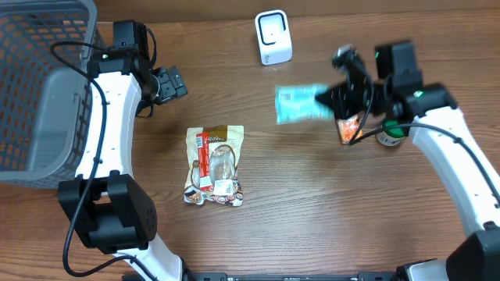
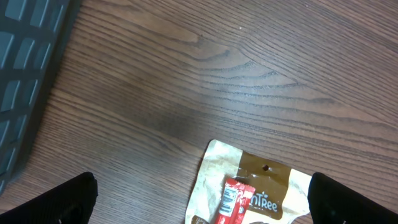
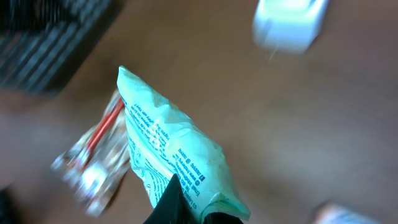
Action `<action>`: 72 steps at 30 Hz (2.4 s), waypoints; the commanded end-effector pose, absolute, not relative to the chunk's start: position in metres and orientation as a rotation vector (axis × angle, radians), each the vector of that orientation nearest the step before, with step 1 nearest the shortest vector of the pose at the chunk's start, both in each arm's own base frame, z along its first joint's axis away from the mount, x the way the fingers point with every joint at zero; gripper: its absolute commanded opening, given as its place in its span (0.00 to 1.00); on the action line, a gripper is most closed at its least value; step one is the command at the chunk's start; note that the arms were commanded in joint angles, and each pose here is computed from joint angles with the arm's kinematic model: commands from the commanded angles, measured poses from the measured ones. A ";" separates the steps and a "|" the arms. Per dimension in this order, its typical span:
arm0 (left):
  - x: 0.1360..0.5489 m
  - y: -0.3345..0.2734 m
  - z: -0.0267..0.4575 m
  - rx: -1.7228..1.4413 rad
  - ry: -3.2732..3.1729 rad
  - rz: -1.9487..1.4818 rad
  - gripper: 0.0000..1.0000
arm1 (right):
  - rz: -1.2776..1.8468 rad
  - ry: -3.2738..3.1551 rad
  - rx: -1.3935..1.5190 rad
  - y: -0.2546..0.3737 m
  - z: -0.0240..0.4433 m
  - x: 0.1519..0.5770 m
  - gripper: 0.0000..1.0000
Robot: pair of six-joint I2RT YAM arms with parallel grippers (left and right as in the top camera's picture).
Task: Scan the item barcode
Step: 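Carry the wipes pack up to the white scanner with the right gripper, then hold the wipes pack barcode against the scanner window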
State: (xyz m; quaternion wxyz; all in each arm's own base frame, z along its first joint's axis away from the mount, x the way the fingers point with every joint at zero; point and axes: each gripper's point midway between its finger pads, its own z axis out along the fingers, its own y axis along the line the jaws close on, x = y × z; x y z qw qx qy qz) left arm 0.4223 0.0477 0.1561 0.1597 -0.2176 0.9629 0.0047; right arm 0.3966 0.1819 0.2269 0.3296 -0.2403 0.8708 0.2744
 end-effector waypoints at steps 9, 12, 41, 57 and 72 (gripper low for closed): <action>0.423 0.049 0.154 -0.613 2.757 0.033 1.00 | -0.107 1.758 -0.778 0.165 0.364 0.470 0.03; 0.423 0.050 0.153 -0.613 2.758 0.033 1.00 | -0.204 1.670 -0.808 0.175 0.372 0.483 0.03; 0.423 0.049 0.153 -0.613 2.758 0.033 1.00 | -0.807 1.396 -1.033 0.225 0.213 0.614 0.03; 0.423 0.049 0.154 -0.613 2.757 0.033 1.00 | -0.963 1.287 -1.151 0.261 0.187 0.606 0.04; 0.423 0.050 0.153 -0.613 2.758 0.033 1.00 | -0.975 1.332 -1.130 0.256 0.177 0.607 0.03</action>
